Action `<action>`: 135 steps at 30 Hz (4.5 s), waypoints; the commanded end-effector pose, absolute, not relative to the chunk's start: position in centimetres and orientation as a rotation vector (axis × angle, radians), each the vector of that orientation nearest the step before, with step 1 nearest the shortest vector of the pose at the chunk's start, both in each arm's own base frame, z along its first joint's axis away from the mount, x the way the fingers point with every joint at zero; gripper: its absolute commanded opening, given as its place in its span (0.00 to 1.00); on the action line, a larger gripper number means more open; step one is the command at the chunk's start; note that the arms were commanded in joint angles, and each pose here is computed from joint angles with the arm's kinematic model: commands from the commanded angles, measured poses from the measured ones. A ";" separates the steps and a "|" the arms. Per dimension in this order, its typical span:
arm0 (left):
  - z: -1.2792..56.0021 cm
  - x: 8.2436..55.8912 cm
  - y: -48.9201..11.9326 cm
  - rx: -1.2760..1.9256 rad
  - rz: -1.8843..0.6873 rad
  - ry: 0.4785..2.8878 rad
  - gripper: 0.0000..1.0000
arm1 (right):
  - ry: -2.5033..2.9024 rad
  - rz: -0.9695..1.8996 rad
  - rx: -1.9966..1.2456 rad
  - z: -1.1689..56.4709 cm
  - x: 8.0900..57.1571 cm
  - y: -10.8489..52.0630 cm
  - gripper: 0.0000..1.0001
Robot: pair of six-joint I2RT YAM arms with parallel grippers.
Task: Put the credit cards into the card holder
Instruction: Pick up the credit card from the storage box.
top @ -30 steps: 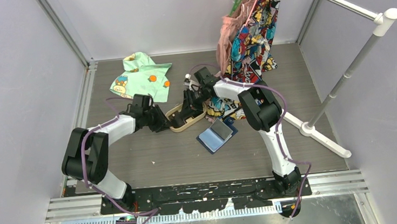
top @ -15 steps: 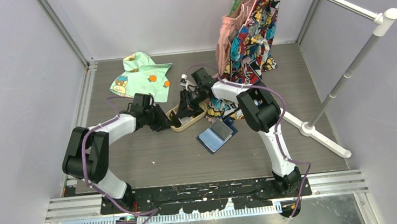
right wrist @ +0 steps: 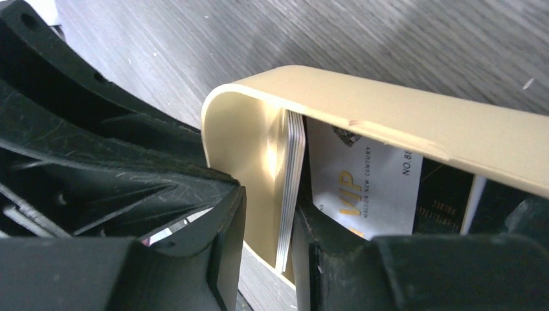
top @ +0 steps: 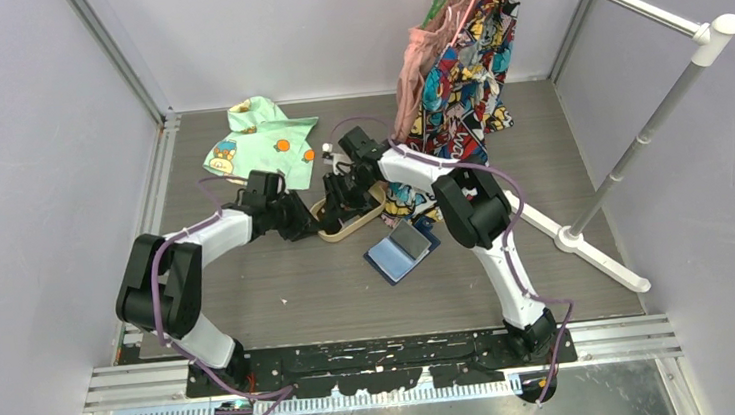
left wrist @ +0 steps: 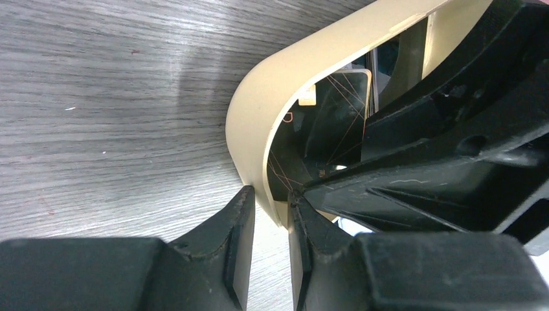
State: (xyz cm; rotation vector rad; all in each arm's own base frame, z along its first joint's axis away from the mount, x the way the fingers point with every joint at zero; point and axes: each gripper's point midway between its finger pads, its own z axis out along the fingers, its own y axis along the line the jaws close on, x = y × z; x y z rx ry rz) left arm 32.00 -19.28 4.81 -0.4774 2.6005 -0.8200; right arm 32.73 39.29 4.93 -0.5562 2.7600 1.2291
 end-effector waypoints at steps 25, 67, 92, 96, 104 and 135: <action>11.6 33.6 -18.5 -0.343 -0.826 2.379 0.36 | 2.663 1.412 -0.604 8.5 34.3 38.7 0.32; 12.3 32.5 -18.3 -0.342 -0.851 2.354 0.35 | 2.692 1.287 -0.449 8.5 36.9 34.8 0.31; 16.4 31.1 -18.8 -0.303 -0.977 2.196 0.35 | 2.580 1.122 -0.587 12.4 37.1 32.7 0.01; 20.3 30.8 -19.6 -0.254 -1.135 1.953 0.39 | 2.428 1.389 -0.722 16.5 34.0 33.8 0.01; 24.7 27.5 -18.4 -0.273 -1.330 1.546 0.72 | 2.177 1.751 -0.901 20.9 26.6 33.1 0.01; 27.6 21.5 -23.8 -0.040 -1.532 1.385 0.59 | 1.927 1.923 -1.067 25.6 19.9 30.5 0.01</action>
